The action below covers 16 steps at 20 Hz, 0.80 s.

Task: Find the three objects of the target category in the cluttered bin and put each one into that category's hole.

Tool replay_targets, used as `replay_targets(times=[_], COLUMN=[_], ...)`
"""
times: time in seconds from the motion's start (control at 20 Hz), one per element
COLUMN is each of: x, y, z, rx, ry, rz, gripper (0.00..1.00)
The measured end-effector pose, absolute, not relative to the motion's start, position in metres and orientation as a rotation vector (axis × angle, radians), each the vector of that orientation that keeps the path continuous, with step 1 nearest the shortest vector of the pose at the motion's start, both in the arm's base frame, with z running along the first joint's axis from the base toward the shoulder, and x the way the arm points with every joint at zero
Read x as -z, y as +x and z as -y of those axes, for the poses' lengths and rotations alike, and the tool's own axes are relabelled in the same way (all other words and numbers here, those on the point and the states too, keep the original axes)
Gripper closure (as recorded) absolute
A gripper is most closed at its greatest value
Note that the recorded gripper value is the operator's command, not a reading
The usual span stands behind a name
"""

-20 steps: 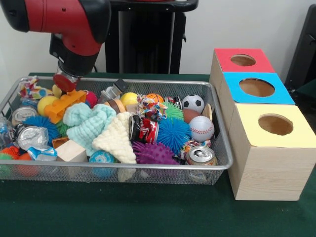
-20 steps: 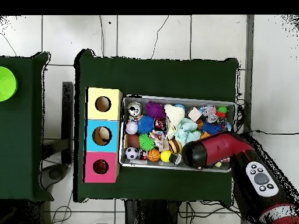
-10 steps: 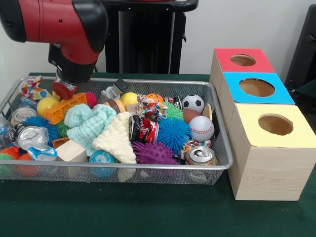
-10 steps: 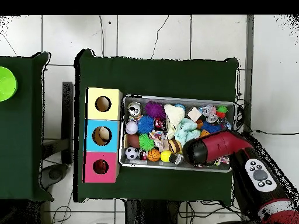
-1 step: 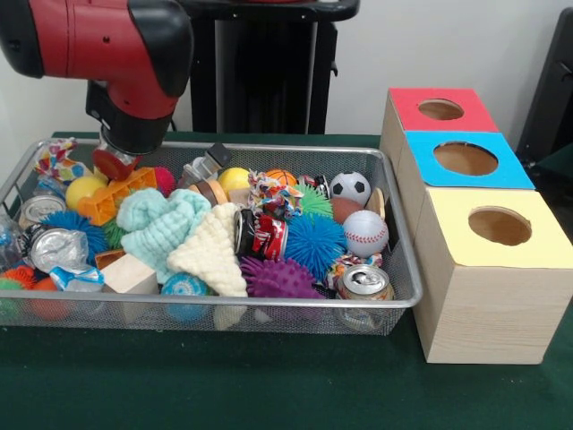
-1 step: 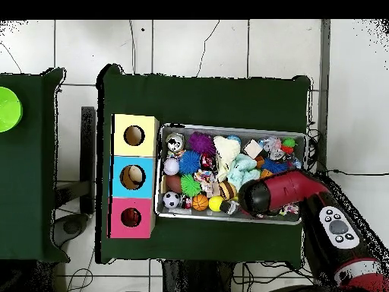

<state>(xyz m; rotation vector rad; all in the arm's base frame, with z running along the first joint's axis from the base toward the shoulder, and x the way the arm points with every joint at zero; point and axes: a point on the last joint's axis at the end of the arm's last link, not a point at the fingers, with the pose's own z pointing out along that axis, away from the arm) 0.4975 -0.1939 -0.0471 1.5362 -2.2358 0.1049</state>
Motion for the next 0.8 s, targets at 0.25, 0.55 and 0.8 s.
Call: replay_targets(times=[0.25, 0.55, 0.8], x=[0.045, 0.039, 0.022], y=[0.499, 0.499, 0.498], z=[0.194, 0.195, 0.193], rx=[-0.08, -0.035, -0.007], ry=[1.504, 1.444, 1.405], rz=[2.266, 2.314, 2.347], gripper=[0.0, 0.0, 0.0])
